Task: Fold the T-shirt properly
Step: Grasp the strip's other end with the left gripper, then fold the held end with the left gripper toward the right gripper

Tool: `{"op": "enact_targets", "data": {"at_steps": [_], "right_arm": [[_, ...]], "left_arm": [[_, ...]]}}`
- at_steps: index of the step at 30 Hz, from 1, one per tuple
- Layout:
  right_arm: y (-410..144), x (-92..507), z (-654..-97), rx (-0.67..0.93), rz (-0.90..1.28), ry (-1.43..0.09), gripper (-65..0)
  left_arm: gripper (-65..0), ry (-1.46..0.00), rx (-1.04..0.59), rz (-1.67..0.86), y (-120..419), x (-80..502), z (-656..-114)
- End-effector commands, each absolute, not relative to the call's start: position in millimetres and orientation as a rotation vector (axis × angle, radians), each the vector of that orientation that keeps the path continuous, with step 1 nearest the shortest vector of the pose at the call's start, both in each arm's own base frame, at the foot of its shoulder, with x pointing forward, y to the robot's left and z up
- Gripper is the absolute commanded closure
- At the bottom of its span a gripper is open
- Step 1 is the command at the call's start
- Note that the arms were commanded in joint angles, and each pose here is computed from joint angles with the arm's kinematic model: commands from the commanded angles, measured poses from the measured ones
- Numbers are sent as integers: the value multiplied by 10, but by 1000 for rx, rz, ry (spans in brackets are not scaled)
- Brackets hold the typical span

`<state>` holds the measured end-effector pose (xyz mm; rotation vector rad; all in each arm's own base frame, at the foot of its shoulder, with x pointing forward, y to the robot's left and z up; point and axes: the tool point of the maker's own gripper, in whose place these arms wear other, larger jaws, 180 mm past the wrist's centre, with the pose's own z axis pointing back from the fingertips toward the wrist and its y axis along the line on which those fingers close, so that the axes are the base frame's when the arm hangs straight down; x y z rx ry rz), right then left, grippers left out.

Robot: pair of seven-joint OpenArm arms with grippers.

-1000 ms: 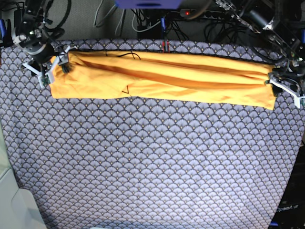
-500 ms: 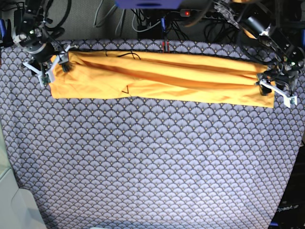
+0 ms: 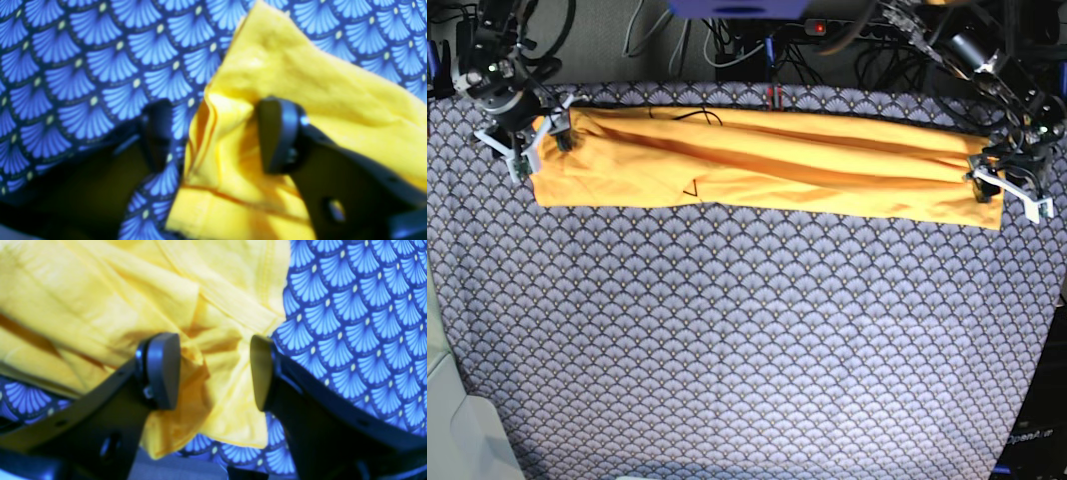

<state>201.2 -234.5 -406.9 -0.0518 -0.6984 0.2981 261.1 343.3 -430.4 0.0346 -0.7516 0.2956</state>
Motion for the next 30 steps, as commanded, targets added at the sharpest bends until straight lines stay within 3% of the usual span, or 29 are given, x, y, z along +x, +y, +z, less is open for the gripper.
{"op": "enact_targets", "data": {"at_steps": [1, 5, 16, 24, 30], "right_arm": [[-2386, 2086, -3972, -65, 303, -734, -345], [-2386, 2092, -3969, -65, 303, -735, -345], [-2386, 2092, -3969, -65, 303, -735, -344], [-2392, 2080, -3974, -67, 305, -731, -344], [-2392, 2080, -3974, -67, 305, -731, -344]], "left_arm": [[-303, -670, 38, 287, 3412, 2491, -4413], [0, -663, 41, 285, 3409, 2481, -4424], [0, -690, 130, 254, 3523, 2447, -4126], [0, -826, 217, 116, 3116, 2598, -3528], [0, -887, 186, 55, 2752, 2759, -3355]]}}
